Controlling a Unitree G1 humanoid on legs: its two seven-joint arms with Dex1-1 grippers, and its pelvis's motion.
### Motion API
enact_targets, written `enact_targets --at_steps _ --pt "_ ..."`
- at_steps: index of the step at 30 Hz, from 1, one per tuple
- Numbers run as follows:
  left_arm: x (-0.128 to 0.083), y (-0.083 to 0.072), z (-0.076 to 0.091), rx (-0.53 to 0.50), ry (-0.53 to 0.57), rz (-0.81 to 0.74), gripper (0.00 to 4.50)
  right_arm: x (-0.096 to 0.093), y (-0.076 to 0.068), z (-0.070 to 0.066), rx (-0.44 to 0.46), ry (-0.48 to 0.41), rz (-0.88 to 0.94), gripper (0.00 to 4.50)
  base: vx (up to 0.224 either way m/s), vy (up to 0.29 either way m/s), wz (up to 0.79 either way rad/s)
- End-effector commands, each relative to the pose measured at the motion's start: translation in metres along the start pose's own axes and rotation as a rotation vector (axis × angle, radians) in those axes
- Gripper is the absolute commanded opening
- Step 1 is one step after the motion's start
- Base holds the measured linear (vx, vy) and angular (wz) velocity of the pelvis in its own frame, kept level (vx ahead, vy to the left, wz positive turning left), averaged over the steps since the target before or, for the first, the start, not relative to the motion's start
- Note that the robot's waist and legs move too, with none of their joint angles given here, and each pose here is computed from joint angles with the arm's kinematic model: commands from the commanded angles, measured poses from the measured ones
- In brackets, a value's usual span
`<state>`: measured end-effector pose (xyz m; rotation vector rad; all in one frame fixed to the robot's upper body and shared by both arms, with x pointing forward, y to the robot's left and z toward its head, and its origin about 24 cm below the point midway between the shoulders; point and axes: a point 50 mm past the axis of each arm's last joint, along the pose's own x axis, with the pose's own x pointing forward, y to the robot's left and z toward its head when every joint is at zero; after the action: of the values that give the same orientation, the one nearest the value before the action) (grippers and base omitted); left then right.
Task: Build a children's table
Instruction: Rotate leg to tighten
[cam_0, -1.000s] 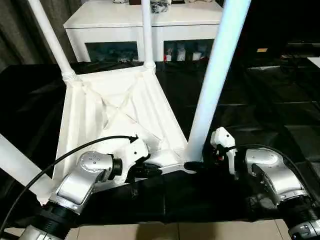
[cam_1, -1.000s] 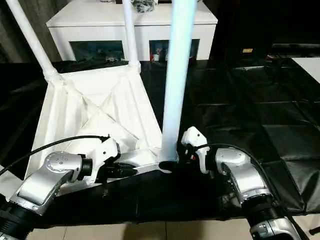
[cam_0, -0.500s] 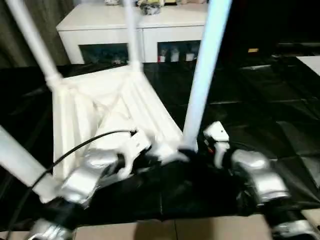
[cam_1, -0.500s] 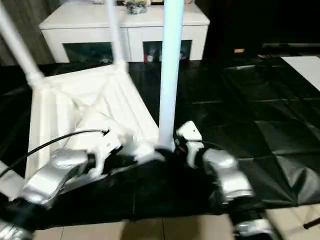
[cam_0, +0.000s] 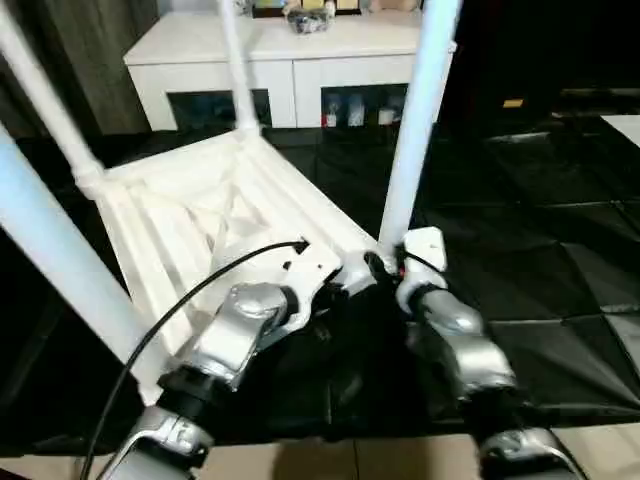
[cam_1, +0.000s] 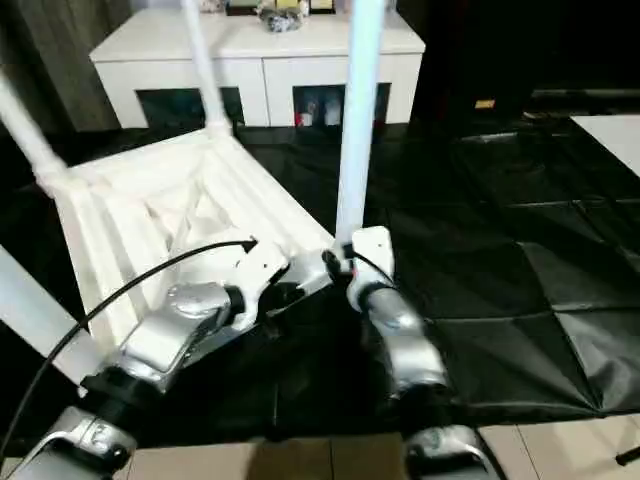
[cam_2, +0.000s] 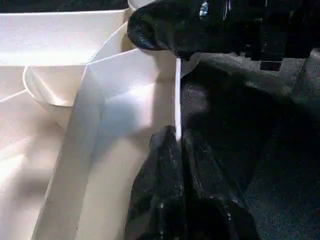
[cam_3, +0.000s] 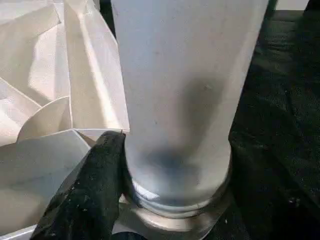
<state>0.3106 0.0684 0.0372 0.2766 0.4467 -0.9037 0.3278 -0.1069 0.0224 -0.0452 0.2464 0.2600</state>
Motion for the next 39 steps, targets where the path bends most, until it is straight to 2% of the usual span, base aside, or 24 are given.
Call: enact_targets --at_steps 1,2,3,4,7,9,11,14,15,19,26,31,33,36,38,39 --pt "0.003 -0.011 -0.015 -0.014 0.039 -0.052 0.0 -0.001 0.007 -0.008 -0.007 0.034 0.07 2.69 0.0 0.0 0.0" --pt "0.001 -0.01 -0.016 -0.011 0.038 -0.055 0.0 -0.002 0.009 -0.006 0.003 0.017 0.108 3.04 0.0 0.0 0.0" --pt "0.0 -0.009 -0.017 -0.007 0.036 -0.062 0.0 -0.002 0.008 -0.004 0.002 0.004 0.124 3.04 0.0 0.0 0.0" --pt "-0.002 -0.008 -0.018 -0.002 0.034 -0.069 0.0 -0.004 0.007 -0.001 -0.005 -0.012 0.158 3.39 0.0 0.0 0.0" --pt "-0.007 -0.008 -0.02 0.013 0.028 -0.103 0.0 -0.007 0.004 0.002 -0.039 -0.026 0.222 3.44 0.0 0.0 0.0" --pt "-0.009 -0.008 -0.022 0.019 0.031 -0.112 0.0 -0.009 0.002 0.003 -0.053 -0.028 0.254 3.74 0.0 0.0 0.0" --pt "-0.016 -0.008 -0.026 0.032 0.03 -0.144 0.0 -0.015 -0.003 0.003 -0.129 -0.014 0.362 3.83 0.0 0.0 0.0" --pt "-0.023 -0.009 -0.03 0.049 0.021 -0.19 0.0 -0.025 -0.007 0.003 -0.179 0.0 0.504 4.09 0.0 0.0 0.0" --pt "-0.028 -0.01 -0.033 0.051 0.02 -0.225 0.0 -0.034 -0.011 0.003 -0.215 0.012 0.62 4.09 0.0 0.0 0.0" --pt "-0.039 -0.015 -0.038 0.059 0.007 -0.32 0.0 -0.047 -0.023 0.004 -0.259 0.032 0.744 4.09 0.0 0.0 0.0" --pt "-0.05 -0.022 -0.043 0.066 0.006 -0.412 0.0 -0.053 -0.04 0.01 -0.257 0.063 0.833 4.09 0.0 0.0 0.0" --pt "-0.052 -0.025 -0.042 0.064 0.0 -0.438 0.0 -0.049 -0.043 0.011 -0.241 0.07 0.841 3.96 0.0 0.0 0.0" --pt "-0.052 -0.024 -0.042 0.064 0.004 -0.436 0.0 -0.049 -0.042 0.01 -0.25 0.081 0.851 3.68 0.0 0.0 0.0" --pt "-0.053 -0.024 -0.042 0.063 0.009 -0.434 0.0 -0.049 -0.042 0.008 -0.255 0.088 0.861 3.57 0.0 0.0 0.0" --pt "-0.054 -0.023 -0.043 0.062 0.012 -0.431 0.0 -0.049 -0.042 0.007 -0.259 0.093 0.867 3.21 0.0 0.0 0.0" --pt "-0.054 -0.023 -0.043 0.062 0.013 -0.43 0.0 -0.049 -0.042 0.007 -0.26 0.095 0.869 3.21 0.0 0.0 0.0"
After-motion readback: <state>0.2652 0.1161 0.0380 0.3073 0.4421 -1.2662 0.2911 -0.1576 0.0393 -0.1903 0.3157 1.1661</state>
